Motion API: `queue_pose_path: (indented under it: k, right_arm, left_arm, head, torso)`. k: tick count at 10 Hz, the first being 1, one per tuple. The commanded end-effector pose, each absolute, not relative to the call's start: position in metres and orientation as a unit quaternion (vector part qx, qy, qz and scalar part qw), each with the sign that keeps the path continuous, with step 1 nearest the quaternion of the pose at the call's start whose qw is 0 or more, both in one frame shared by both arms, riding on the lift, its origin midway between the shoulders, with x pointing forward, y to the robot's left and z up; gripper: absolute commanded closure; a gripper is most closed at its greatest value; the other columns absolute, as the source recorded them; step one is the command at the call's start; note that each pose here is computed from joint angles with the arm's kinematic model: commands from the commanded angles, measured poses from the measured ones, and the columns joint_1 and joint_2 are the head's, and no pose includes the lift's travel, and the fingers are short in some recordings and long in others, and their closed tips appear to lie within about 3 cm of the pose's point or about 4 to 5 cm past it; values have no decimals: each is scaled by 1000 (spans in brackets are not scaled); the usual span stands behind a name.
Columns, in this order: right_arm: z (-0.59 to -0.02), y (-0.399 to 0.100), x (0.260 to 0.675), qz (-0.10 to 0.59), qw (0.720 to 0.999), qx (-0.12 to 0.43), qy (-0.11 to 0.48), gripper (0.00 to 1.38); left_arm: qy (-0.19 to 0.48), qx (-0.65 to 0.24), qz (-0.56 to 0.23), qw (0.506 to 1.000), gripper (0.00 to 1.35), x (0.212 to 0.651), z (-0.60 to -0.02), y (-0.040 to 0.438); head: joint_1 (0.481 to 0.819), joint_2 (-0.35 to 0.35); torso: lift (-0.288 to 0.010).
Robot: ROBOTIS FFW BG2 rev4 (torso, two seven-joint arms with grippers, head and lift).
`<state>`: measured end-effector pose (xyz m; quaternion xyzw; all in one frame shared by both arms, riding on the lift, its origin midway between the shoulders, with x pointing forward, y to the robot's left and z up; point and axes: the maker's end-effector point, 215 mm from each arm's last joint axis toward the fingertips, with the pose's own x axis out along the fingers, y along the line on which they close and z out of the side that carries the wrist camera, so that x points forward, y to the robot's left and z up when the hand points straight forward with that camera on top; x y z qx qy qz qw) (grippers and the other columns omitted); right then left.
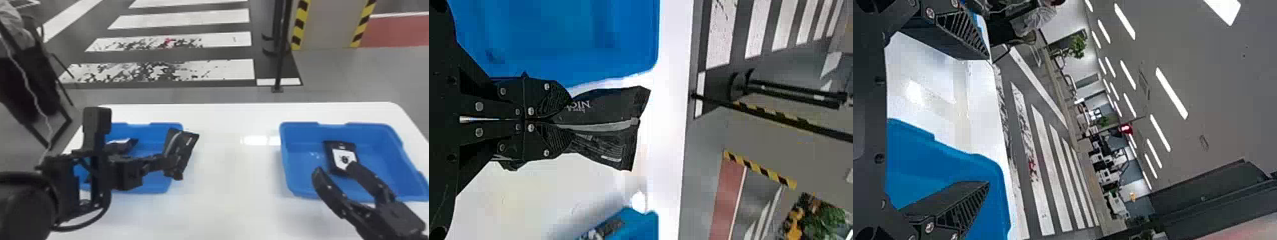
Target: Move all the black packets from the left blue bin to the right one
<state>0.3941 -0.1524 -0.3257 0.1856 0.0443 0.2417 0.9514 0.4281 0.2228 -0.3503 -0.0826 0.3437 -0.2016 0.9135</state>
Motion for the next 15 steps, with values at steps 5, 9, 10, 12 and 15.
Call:
queue_pose_path:
  k: [5, 9, 10, 12, 15]
  right_arm:
    - [-296, -83, 415, 321, 915, 241, 29, 137]
    - [-287, -43, 422, 363, 894, 262, 31, 144]
    - [-284, -36, 422, 370, 889, 268, 29, 265]
    - [-294, -21, 416, 382, 868, 313, 48, 1096]
    - [-293, -15, 412, 391, 859, 329, 49, 1277]
  left_arm:
    - [311, -118, -354, 874, 1205, 390, -319, 104]
    - [306, -127, -396, 856, 1205, 379, -308, 72]
    - [305, -127, -398, 856, 1205, 379, -307, 70]
    - [307, -129, -401, 853, 1205, 378, -308, 67]
    - [306, -129, -402, 853, 1205, 379, -307, 67]
  head:
    - [695, 47]
    - [695, 32]
    - [695, 36]
    - [695, 51]
    - [695, 74]
  torso:
    - [-154]
    - [-154]
    - [-154]
    - [-154]
    - [-154]
